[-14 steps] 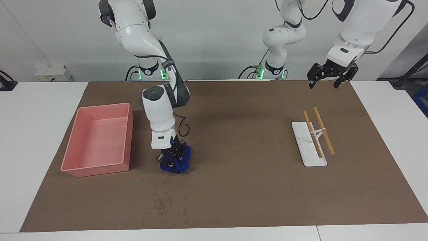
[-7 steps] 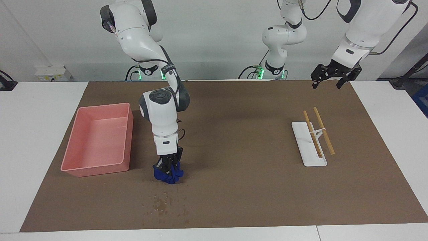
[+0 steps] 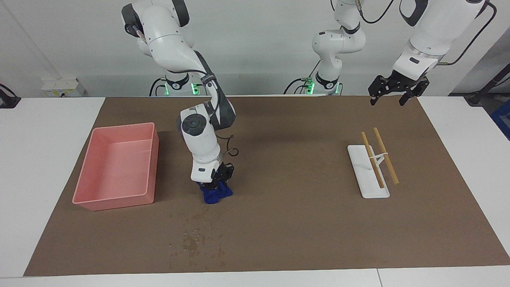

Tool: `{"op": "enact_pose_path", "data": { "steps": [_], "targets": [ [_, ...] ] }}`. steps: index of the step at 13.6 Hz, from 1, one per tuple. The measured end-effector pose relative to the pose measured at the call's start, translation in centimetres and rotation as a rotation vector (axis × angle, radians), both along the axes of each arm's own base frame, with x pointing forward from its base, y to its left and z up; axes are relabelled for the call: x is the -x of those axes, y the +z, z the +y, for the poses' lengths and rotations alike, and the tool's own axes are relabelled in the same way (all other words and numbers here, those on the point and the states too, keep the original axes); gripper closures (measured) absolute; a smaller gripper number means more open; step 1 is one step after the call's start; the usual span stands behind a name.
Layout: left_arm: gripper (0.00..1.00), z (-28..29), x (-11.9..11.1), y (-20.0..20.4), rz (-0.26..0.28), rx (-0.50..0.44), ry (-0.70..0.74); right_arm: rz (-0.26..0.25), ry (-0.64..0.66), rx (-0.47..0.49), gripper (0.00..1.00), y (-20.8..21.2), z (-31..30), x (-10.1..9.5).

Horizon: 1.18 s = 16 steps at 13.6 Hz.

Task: Wipe water with towel using both arms
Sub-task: 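Carry the towel with the right gripper into the pink bin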

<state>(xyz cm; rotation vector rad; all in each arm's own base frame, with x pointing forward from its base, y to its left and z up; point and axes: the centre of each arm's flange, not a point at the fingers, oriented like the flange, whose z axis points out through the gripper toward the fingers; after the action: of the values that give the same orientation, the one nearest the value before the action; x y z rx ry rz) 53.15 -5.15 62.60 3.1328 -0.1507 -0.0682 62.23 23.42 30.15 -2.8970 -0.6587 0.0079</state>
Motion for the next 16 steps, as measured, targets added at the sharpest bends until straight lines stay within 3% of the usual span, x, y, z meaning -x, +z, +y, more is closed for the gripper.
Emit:
{"op": "enact_pose_path", "data": {
  "steps": [3, 6, 8, 10, 16],
  "targets": [
    [0.00, 0.0, 0.0, 0.0, 0.000, 0.000, 0.000, 0.238, -0.142, -0.061, 0.77, -0.4, 0.2, 2.6],
    [0.00, 0.0, 0.0, 0.0, 0.000, 0.000, 0.001, 0.366, -0.258, -0.037, 0.77, 0.3, 1.2, 4.4],
    [0.00, 0.0, 0.0, 0.0, 0.000, 0.000, 0.001, 0.388, -0.262, -0.032, 0.77, 2.8, 1.3, 5.1],
    [0.00, 0.0, 0.0, 0.0, 0.000, 0.000, 0.001, 0.380, -0.228, 0.011, 0.77, 7.5, -0.2, 5.2],
    [0.00, 0.0, 0.0, 0.0, 0.000, 0.000, 0.001, 0.227, -0.026, 0.195, 0.77, 20.2, -7.6, 6.1]
  ]
}}
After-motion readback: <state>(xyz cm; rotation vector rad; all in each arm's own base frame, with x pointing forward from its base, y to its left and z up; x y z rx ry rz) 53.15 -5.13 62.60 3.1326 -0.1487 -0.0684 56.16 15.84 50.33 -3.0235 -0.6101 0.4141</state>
